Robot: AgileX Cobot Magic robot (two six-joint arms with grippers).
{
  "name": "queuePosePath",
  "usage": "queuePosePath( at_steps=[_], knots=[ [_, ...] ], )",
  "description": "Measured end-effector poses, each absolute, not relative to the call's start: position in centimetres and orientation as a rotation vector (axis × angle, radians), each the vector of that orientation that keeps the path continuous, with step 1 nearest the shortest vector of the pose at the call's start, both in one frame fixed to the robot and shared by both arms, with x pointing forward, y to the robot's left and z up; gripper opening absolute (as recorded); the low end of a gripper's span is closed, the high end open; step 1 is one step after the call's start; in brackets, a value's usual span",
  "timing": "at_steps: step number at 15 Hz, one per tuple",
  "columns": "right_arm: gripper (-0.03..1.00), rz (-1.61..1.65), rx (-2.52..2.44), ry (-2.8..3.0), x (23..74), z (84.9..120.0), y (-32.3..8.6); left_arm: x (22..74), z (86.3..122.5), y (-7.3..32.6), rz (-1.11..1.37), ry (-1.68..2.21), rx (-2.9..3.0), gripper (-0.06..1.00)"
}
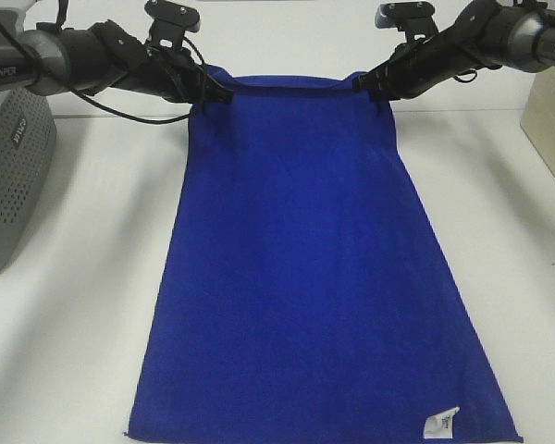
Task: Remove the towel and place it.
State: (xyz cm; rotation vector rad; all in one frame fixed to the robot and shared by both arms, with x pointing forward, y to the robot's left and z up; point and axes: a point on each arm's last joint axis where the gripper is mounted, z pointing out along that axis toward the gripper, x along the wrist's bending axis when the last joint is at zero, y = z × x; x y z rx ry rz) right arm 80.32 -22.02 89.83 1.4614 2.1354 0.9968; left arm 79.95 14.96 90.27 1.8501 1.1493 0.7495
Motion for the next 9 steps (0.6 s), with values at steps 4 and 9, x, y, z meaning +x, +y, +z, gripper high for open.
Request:
queuePosePath(
  at_steps=[4, 9],
  knots=[
    [0.11, 1.008, 1.477, 2.113, 80.5, 89.2, -22.0, 80.1, 90.3, 15.0, 0.769, 1.159, 1.824, 0.03],
    [0.44, 1.017, 1.461, 2.027, 81.1, 89.2, -22.4, 80.6, 88.9, 15.5, 0.862, 1.182, 1.768, 0.19]
  ],
)
